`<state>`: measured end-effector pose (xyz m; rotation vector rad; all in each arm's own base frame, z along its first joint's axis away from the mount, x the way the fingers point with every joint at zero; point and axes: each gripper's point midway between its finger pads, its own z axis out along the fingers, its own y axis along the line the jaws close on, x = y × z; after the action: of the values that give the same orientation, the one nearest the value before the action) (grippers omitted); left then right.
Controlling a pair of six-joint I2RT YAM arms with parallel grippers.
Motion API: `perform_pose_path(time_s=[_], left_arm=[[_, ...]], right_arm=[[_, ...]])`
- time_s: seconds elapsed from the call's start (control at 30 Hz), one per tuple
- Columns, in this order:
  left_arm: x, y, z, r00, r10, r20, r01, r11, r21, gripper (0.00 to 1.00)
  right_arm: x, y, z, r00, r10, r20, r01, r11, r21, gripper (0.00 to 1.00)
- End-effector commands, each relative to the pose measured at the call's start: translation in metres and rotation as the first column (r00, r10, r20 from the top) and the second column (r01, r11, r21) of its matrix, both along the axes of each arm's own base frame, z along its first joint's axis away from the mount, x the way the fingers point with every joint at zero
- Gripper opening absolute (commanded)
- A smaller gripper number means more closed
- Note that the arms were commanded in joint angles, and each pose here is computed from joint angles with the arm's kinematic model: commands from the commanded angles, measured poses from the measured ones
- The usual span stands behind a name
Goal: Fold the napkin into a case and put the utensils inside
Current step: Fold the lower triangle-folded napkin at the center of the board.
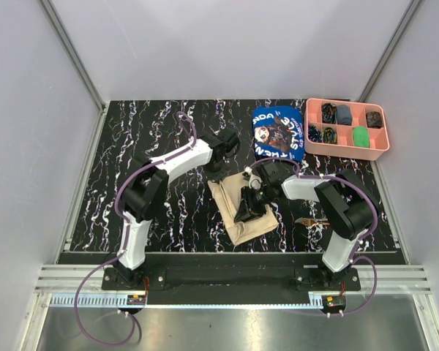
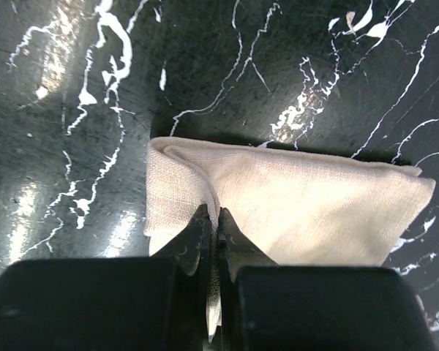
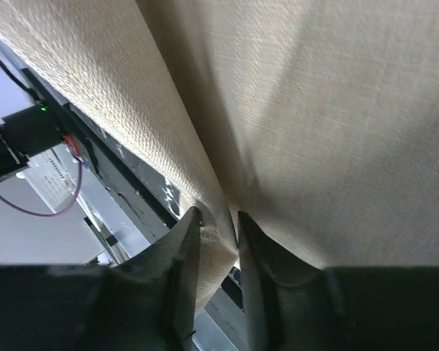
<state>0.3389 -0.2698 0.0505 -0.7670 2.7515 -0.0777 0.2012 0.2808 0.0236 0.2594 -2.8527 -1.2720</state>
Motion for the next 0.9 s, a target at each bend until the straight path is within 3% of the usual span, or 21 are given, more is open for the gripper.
perform_pose_path(time_s=[0.0,0.17,0.3,0.4,0.57,0.67,0.8,0.87], left_arm=[[0.018,0.000,0.003,0.996,0.057,0.071,-0.060,0.997,0.047,0.00],[0.023,-0.010,-0.003,0.997,0.017,0.076,-0.021,0.998,0.060,0.00],[0.024,-0.017,0.003,0.994,-0.017,0.109,0.009,0.997,0.078,0.00],[0.025,-0.020,0.004,0.993,-0.032,0.113,0.022,0.996,0.082,0.00],[0.022,-0.025,0.000,0.994,-0.034,0.103,0.027,0.997,0.071,0.00],[0.021,-0.028,0.000,0.994,-0.036,0.105,0.028,0.997,0.071,0.00],[0.024,-0.031,0.005,0.991,-0.034,0.128,0.027,0.998,0.061,0.00],[0.024,-0.033,0.003,0.991,-0.030,0.132,0.023,0.998,0.059,0.00]], right_arm=[[-0.001,-0.010,0.005,0.999,0.014,0.037,-0.012,0.998,-0.057,0.37],[0.002,-0.019,0.017,0.996,-0.001,0.084,0.009,0.996,-0.089,0.57],[-0.001,-0.024,0.026,0.995,0.005,0.103,0.006,0.995,-0.103,0.66],[-0.007,-0.027,0.027,0.995,0.010,0.101,-0.001,0.995,-0.096,0.71],[-0.013,-0.036,0.010,0.995,0.021,0.093,-0.007,0.990,-0.143,0.72],[-0.013,-0.037,0.004,0.996,0.019,0.084,-0.006,0.988,-0.152,0.69],[-0.009,-0.033,0.003,0.997,-0.007,0.081,0.019,0.990,-0.140,0.53],[-0.008,-0.033,0.002,0.997,-0.025,0.077,0.035,0.990,-0.136,0.27]])
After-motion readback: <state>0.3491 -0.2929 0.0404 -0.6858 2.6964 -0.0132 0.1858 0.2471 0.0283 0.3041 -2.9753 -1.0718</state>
